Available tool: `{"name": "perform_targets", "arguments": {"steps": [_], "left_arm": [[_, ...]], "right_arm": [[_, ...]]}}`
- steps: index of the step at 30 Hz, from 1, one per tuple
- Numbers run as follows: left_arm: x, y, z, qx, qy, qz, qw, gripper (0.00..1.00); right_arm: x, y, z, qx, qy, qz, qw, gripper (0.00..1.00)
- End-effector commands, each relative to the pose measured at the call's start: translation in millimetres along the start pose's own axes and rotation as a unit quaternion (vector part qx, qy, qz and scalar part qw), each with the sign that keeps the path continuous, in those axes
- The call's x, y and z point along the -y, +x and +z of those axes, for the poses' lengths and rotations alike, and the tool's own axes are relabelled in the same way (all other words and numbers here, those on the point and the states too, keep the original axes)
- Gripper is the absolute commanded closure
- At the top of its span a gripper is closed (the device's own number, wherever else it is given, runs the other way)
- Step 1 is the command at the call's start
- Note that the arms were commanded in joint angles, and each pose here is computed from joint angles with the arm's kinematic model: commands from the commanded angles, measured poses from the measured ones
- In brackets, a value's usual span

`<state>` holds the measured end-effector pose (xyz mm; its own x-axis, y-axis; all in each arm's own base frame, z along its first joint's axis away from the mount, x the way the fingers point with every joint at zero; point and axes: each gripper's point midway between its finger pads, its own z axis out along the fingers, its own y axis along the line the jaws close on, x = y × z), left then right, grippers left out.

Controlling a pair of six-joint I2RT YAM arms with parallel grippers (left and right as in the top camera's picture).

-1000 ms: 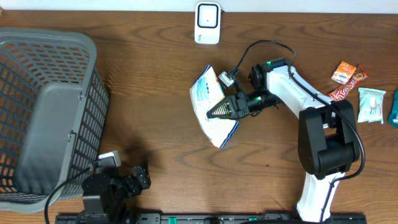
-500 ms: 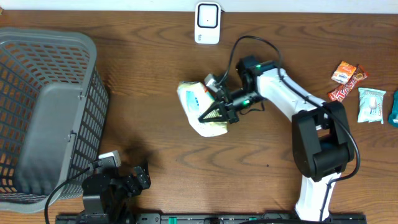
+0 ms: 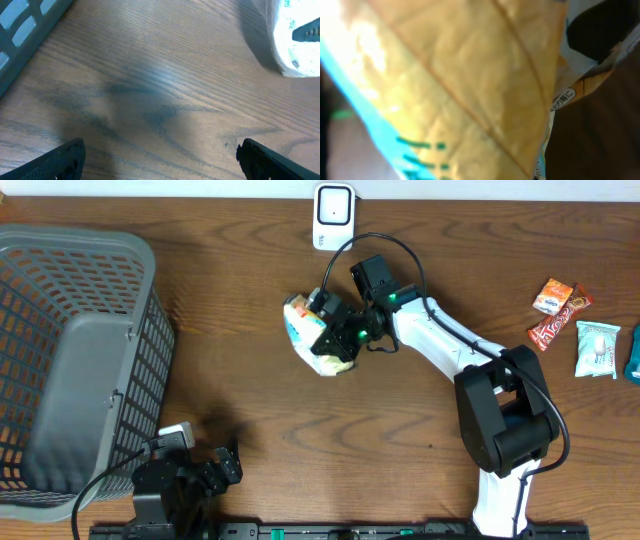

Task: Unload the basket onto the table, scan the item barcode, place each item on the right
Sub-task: 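Lift the snack bag with the right gripper and turn it, then hold the snack bag up against the white scanner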

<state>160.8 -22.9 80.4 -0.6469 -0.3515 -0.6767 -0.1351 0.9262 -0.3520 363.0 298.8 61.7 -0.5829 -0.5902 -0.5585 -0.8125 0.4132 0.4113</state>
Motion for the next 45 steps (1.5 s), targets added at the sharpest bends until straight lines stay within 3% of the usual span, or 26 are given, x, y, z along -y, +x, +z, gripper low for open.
{"name": "perform_targets", "arguments": {"steps": [1, 9, 15, 20, 26, 35, 45], "left_arm": [[-3.3, 8.5, 0.7, -0.016, -0.006, 0.000, 1.000, 0.02], [-3.3, 8.5, 0.7, -0.016, -0.006, 0.000, 1.000, 0.02], [-3.3, 8.5, 0.7, -0.016, -0.006, 0.000, 1.000, 0.02], [-3.3, 8.5, 0.7, -0.016, -0.006, 0.000, 1.000, 0.02], [-3.3, 8.5, 0.7, -0.016, -0.006, 0.000, 1.000, 0.02], [-3.3, 8.5, 0.7, -0.016, -0.006, 0.000, 1.000, 0.02], [-3.3, 8.5, 0.7, -0.016, -0.006, 0.000, 1.000, 0.02]], "right_arm": [[22.7, -7.6, -1.7, 0.003, 0.074, 0.061, 0.995, 0.99], [51.1, -42.6, -24.7, 0.040, 0.155, 0.060, 0.985, 0.99], [75.0, -98.8, -66.2, 0.087, 0.260, -0.007, 0.962, 0.99], [91.1, -160.1, -111.7, 0.175, 0.341, -0.069, 0.921, 0.99], [115.7, -198.6, -135.1, 0.257, 0.381, -0.098, 0.883, 0.99], [189.0, -232.9, -110.7, 0.298, 0.403, -0.104, 0.859, 0.99], [197.8, -251.3, -93.8, 0.317, 0.402, -0.117, 0.851, 0.99]]}}
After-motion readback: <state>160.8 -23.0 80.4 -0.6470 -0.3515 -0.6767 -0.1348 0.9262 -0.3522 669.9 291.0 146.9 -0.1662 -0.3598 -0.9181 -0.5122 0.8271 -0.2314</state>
